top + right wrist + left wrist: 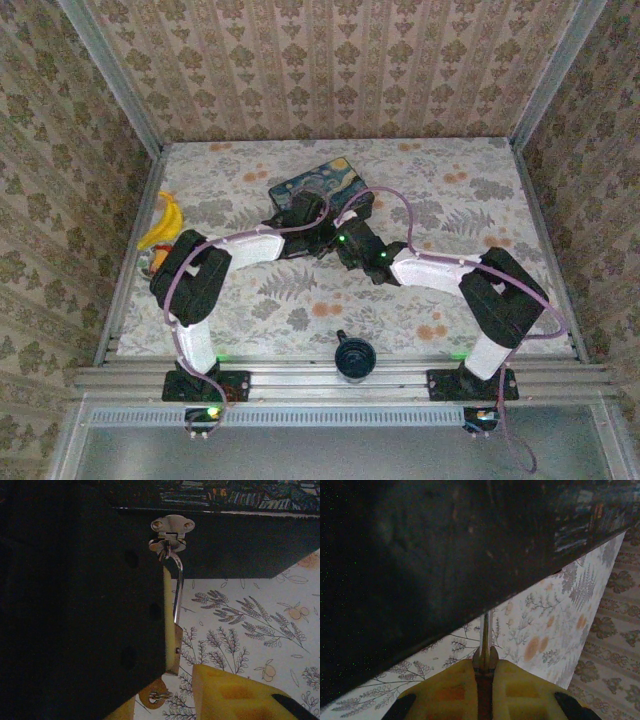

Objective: Unlock the padlock with the key

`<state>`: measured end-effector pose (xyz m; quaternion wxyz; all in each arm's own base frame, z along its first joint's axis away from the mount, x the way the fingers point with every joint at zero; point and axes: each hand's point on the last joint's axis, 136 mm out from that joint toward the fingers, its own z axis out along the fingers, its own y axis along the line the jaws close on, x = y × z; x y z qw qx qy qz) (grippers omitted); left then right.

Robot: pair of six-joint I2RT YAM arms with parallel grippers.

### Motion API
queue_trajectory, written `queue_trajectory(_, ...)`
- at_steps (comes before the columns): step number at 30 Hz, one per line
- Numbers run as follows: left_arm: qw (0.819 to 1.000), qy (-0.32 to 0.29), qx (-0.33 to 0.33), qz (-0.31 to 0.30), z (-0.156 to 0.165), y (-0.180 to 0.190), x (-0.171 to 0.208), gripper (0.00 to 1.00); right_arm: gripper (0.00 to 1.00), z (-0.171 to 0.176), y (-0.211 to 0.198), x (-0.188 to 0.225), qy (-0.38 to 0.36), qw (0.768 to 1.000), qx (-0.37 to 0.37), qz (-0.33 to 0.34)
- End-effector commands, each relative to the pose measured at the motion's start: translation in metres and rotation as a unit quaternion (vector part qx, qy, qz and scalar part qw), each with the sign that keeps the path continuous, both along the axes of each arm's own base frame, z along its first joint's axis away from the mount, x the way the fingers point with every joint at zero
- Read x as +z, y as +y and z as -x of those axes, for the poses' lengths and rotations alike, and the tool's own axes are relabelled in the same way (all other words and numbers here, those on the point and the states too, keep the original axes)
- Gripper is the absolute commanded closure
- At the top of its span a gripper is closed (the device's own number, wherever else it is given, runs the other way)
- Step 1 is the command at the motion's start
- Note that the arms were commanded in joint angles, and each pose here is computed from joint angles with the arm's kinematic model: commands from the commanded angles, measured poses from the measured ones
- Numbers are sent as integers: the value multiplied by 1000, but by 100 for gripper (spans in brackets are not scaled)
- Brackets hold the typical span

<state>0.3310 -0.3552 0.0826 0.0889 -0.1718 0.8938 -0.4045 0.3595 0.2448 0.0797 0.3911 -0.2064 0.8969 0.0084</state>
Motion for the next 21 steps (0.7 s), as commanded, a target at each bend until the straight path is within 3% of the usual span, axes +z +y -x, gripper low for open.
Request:
queue_trajectory(1, 999, 17, -33, 30, 13, -16, 19, 100, 61, -9, -5, -9, -14, 999, -12, 27)
queue_trajectory(4, 999, 17, -32, 32, 12, -16, 21, 100, 61, -7, -6, -11, -13, 1000, -8, 28)
queue_trajectory(11, 999, 12, -34, 36, 11, -17, 25, 100, 77, -1, -7, -21, 7, 1000, 1, 6)
queue_trajectory(21, 998, 9, -42, 43, 13, -19, 30, 100, 94, -15, -13, -15, 39, 990, -39, -131)
